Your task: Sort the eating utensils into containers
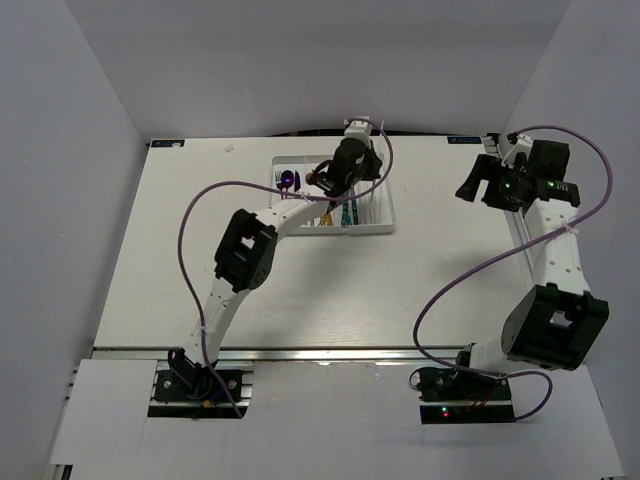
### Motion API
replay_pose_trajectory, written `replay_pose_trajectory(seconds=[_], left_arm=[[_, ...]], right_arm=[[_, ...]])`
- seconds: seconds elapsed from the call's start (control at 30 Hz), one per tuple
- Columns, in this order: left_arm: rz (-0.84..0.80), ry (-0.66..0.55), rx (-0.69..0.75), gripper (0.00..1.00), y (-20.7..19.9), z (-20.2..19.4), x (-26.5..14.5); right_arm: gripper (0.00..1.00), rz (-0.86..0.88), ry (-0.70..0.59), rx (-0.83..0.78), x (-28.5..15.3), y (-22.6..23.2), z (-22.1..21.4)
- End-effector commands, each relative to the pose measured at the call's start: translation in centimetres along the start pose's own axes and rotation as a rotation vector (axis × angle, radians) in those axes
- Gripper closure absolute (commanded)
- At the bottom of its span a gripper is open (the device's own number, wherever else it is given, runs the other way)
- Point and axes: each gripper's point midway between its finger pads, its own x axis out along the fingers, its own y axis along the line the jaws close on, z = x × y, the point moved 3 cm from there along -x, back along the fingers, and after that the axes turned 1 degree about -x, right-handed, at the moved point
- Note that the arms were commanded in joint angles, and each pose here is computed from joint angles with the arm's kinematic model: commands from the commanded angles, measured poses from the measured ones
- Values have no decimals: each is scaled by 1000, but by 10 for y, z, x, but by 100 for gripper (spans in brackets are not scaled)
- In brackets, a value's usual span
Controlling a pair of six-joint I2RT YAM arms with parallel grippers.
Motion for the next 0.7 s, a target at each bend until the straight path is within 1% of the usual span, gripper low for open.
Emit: replay_pose_trajectory(seconds=[0.0, 0.03, 0.1, 0.13, 0.23, 0.37, 0.43, 0.53, 0.57, 0.67], left_arm=[[62, -167, -97, 100, 12, 26, 13], [63, -196, -112, 100, 14, 27, 17], [96, -209, -129, 100, 26, 22, 25], [103, -211, -144, 100, 32, 17, 32], [115, -223, -196, 100, 44, 16, 41], [94, -163, -221, 100, 53, -7, 49], [66, -122, -253, 100, 49, -17, 47], [53, -69, -263, 100, 45, -30, 39], [64, -45, -260, 100, 48, -41, 37], [64, -29, -264, 100, 46, -44, 31]], right_arm=[[11, -55, -45, -53, -25, -1, -2], [11, -59, -46, -52, -28, -1, -4], [11, -61, -45, -51, -32, 0, -9], [11, -63, -43, -75, -34, -1, -10], [11, -58, -36, -80, -37, 1, -15], [11, -67, -28, -85, -38, -2, -19], [11, -67, -21, -82, -36, -3, -21], [11, -59, -17, -78, -34, -4, -21], [11, -56, -15, -76, -33, -4, -21], [11, -43, -8, -65, -30, -3, -23]])
